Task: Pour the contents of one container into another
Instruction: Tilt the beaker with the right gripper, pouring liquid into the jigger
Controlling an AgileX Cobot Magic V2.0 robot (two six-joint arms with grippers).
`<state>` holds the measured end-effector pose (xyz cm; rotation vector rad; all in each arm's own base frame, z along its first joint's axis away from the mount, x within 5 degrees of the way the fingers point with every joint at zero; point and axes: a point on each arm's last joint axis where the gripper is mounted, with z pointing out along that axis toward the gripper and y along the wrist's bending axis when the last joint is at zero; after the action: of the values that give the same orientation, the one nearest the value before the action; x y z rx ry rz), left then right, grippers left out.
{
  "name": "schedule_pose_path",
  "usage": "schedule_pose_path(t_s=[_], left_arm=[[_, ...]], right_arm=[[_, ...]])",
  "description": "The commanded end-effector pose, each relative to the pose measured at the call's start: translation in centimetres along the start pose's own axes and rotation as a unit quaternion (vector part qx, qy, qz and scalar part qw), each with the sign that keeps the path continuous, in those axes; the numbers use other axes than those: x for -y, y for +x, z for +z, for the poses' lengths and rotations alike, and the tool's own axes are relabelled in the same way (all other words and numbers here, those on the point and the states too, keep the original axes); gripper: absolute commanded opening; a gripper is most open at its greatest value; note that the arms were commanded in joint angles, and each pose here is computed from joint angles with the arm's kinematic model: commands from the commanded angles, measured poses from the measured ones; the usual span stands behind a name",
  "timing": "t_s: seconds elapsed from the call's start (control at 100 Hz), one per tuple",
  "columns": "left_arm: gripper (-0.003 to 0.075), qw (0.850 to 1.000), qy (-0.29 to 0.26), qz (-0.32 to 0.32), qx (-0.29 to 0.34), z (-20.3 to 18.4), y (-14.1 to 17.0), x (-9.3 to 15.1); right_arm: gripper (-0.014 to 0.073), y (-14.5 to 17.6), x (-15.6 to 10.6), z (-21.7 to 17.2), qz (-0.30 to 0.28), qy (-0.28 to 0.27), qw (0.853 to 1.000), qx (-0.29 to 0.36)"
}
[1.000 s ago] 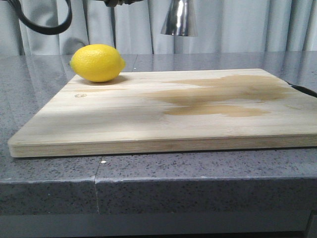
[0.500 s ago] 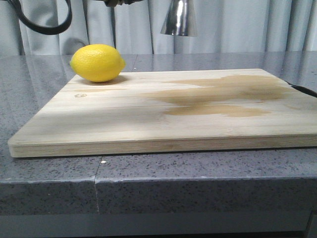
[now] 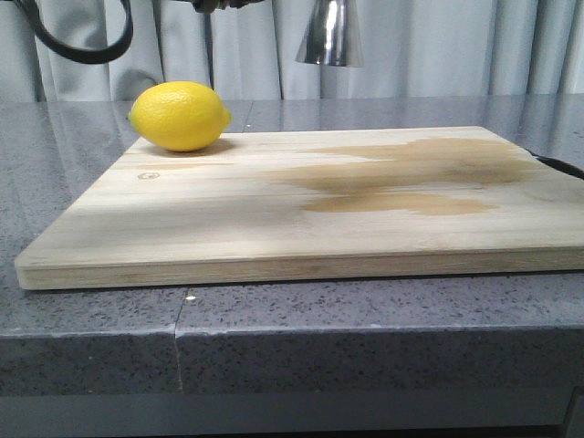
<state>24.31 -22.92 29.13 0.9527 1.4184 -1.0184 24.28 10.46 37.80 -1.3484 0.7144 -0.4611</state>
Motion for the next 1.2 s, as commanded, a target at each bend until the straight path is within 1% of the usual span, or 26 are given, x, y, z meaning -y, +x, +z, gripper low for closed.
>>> schedule_pose_path(t_s=[0.0, 0.13, 0.45, 0.61, 1.19], left_arm=[[-0.0019, 0.998, 0.016, 0.003, 0.061, -0.45, -2.83, 0.80], [-0.0019, 0.998, 0.016, 0.003, 0.061, -0.45, -2.83, 0.80], [-0.0019, 0.998, 0.016, 0.003, 0.061, -0.45, -2.83, 0.80], [-0.0019, 0.998, 0.016, 0.003, 0.061, -0.45, -2.83, 0.80], [-0.0019, 0.998, 0.016, 0.003, 0.061, -0.45, -2.83, 0.80]], right_arm=[[0.0255, -1.17, 2.25, -0.56, -0.012, 0.044, 0.999, 0.024], [0.0255, -1.17, 2.25, -0.56, -0.033, 0.045, 0.998, 0.023], [0.0255, -1.20, 2.23, -0.56, -0.040, 0.044, 0.998, 0.024], [0.0255, -1.21, 2.19, -0.55, -0.062, 0.042, 0.997, 0.024], [0.0255, -1.23, 2.19, -0.55, -0.063, 0.043, 0.997, 0.025]])
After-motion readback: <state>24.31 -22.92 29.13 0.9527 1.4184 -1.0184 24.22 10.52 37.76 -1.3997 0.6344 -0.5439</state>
